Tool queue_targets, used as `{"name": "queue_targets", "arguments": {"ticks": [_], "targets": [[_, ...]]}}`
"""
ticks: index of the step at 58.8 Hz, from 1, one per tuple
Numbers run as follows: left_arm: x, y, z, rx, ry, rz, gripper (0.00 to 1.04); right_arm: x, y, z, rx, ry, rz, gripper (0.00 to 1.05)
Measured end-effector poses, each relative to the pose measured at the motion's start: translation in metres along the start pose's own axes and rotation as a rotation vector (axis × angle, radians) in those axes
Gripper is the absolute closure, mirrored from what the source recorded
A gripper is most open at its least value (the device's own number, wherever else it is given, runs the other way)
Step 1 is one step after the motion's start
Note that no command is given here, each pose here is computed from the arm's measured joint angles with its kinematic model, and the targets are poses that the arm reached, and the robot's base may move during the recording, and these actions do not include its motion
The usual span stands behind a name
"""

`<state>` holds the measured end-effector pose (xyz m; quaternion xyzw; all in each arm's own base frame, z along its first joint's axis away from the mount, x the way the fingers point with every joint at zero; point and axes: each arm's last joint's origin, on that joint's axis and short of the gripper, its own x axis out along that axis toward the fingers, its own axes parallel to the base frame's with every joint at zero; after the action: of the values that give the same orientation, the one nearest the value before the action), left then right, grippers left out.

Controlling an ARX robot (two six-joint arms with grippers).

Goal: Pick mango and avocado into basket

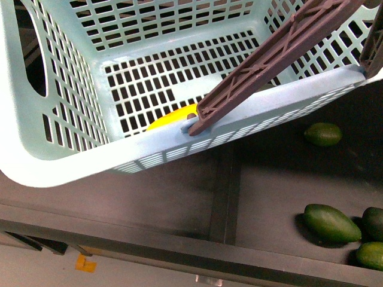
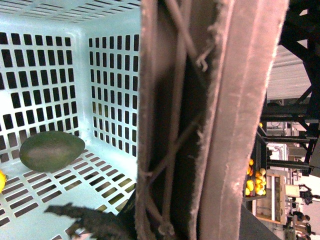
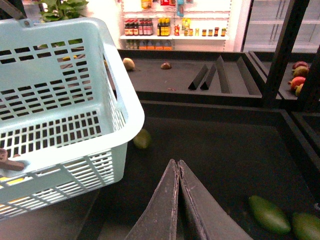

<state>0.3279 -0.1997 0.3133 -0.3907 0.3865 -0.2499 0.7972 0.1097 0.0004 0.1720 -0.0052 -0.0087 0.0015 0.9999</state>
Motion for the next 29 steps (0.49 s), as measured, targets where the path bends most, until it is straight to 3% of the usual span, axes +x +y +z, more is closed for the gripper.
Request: {"name": "queue_targets", "arguments": {"ticks": [24,29], "targets": [[0.000,0.000,0.000,-0.002,0.001,0.000,0.89,-0.013,0.000,-0.003,0.000,0.005,-0.002,1.03],[0.000,0.000,0.000,-0.001,0.001,0.000,0.89,-0.013,0.000,-0.003,0.000,0.005,-0.001,0.91]]}}
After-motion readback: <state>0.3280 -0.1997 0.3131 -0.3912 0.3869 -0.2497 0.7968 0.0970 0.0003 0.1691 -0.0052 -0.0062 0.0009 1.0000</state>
